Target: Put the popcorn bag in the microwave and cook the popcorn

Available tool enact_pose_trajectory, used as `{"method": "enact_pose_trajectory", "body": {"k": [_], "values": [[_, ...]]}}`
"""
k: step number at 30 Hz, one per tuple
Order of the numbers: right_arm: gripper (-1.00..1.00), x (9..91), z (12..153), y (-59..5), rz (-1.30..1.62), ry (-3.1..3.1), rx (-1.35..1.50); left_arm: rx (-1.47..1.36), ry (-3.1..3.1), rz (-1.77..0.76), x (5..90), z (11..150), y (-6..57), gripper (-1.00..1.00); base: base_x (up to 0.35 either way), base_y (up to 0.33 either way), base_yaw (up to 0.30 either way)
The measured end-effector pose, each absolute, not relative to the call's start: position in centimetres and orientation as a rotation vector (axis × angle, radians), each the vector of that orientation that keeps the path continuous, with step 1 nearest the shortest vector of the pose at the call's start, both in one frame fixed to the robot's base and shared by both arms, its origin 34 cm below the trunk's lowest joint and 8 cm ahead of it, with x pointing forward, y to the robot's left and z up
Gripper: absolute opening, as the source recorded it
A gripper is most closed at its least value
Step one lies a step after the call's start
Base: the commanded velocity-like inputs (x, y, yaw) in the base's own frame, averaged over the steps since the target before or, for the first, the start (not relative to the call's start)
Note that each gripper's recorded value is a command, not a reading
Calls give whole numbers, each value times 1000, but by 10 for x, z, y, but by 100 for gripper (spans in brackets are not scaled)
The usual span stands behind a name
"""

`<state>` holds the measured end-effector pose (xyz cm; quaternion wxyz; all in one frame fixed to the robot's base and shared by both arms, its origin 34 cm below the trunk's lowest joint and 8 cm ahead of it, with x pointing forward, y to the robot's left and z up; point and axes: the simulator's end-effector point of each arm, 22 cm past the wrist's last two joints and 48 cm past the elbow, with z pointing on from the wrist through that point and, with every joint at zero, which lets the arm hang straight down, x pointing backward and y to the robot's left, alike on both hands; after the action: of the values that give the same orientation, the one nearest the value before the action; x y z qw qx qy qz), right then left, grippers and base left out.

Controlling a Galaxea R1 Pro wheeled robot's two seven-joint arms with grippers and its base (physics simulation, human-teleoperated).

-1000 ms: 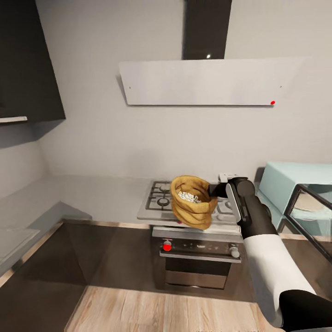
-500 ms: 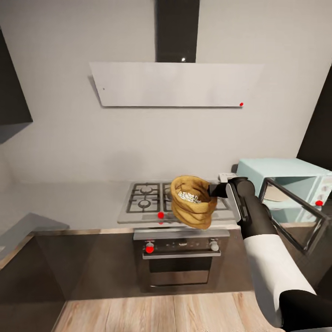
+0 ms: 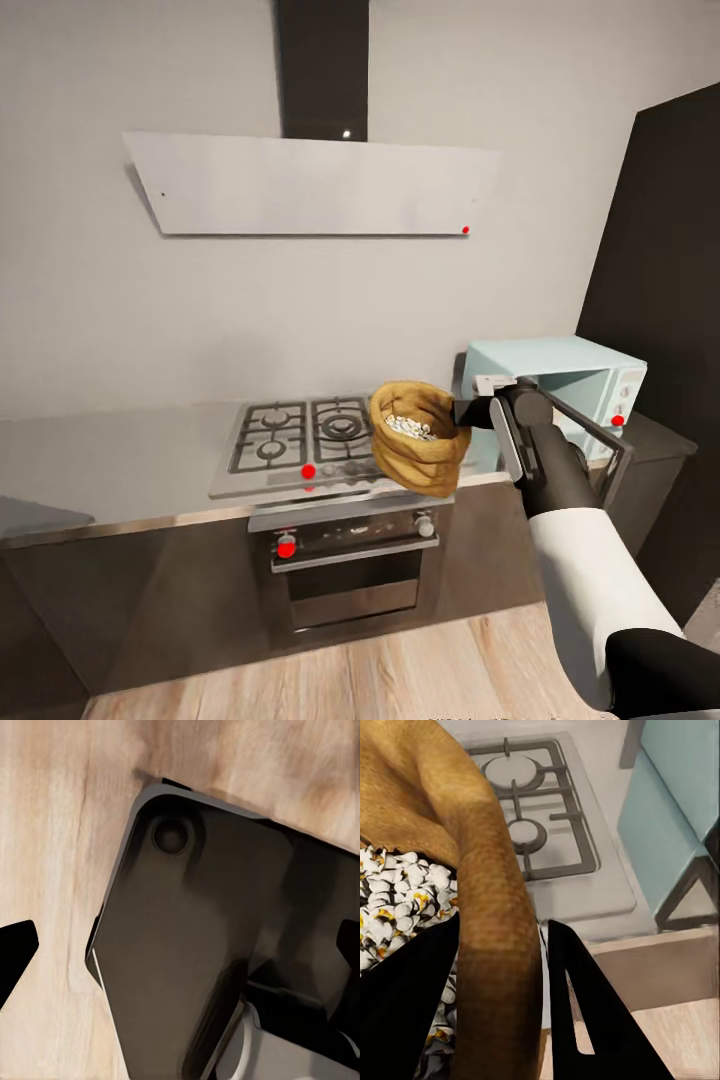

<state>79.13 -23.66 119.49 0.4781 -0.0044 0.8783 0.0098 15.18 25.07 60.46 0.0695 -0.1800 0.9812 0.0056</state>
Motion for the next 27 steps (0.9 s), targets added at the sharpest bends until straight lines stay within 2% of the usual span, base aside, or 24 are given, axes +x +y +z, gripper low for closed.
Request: {"method": "enact_pose_trajectory", "body": {"k": [15, 27], "values": [[-100, 791, 1192, -234, 39, 2152, -13, -541, 2954, 15, 152, 605, 250, 100, 0, 0, -38], [-100, 791, 1192, -234, 38, 2153, -13, -541, 2954, 14, 152, 605, 250, 100, 0, 0, -273]]}}
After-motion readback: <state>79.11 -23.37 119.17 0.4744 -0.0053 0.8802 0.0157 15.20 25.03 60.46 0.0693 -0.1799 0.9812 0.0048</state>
